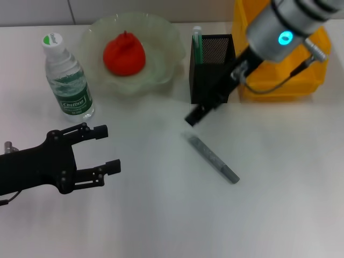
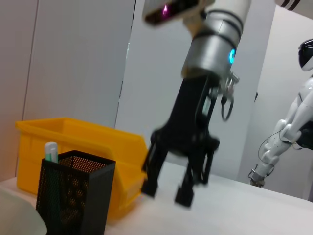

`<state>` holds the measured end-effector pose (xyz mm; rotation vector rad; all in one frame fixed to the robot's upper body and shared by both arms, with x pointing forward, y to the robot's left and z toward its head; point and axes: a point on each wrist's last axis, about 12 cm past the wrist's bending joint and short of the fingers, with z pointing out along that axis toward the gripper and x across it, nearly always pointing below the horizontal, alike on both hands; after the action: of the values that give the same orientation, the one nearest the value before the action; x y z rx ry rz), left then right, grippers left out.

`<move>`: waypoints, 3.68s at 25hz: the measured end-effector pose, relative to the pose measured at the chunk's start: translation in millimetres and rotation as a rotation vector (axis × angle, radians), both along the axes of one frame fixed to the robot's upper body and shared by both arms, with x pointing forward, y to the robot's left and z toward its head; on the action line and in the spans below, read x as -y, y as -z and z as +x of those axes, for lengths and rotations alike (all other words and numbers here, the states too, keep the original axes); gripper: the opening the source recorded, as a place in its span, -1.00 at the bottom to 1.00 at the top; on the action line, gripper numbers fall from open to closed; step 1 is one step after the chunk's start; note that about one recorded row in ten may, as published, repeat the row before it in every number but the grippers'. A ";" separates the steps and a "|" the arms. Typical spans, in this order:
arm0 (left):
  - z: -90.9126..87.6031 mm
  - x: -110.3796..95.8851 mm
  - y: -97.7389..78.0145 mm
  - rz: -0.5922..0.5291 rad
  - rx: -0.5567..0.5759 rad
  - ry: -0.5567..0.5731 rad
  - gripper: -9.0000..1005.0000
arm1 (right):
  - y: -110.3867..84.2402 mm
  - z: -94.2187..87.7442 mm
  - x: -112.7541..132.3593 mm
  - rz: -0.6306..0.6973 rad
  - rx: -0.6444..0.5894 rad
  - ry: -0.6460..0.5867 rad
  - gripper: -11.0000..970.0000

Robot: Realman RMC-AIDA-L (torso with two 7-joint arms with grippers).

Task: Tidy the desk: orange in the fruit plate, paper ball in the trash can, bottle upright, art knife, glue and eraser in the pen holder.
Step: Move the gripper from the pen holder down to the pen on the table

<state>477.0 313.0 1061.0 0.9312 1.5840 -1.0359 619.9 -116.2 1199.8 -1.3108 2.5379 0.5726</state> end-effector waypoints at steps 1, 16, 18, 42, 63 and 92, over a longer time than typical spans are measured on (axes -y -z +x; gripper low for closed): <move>0.0 0.0 0.0 0.000 0.000 0.000 0.65 | 0.0 0.0 0.0 0.000 0.000 0.000 0.47; -3.2 0.7 0.9 -0.009 -0.002 0.004 0.65 | 47.9 -7.5 -11.6 -0.152 0.020 -0.048 0.46; -3.4 1.0 1.0 -0.011 -0.002 0.005 0.65 | 53.2 -9.5 -12.4 -0.163 0.022 -0.056 0.46; -4.7 1.2 1.6 -0.013 -0.002 0.005 0.65 | 76.0 -18.7 -13.3 -0.186 0.022 -0.082 0.10; -2.1 2.3 0.2 -0.014 0.006 0.006 0.65 | 77.6 -17.7 -10.0 -0.194 0.003 -0.062 -0.76; 0.0 4.7 -0.5 -0.018 0.011 0.007 0.65 | 71.5 -20.9 -11.7 -0.158 0.011 -0.088 -0.31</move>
<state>477.0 308.2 1061.5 0.9292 1.5611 -1.0463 598.9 -104.4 1128.3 -1.4805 2.5717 0.3869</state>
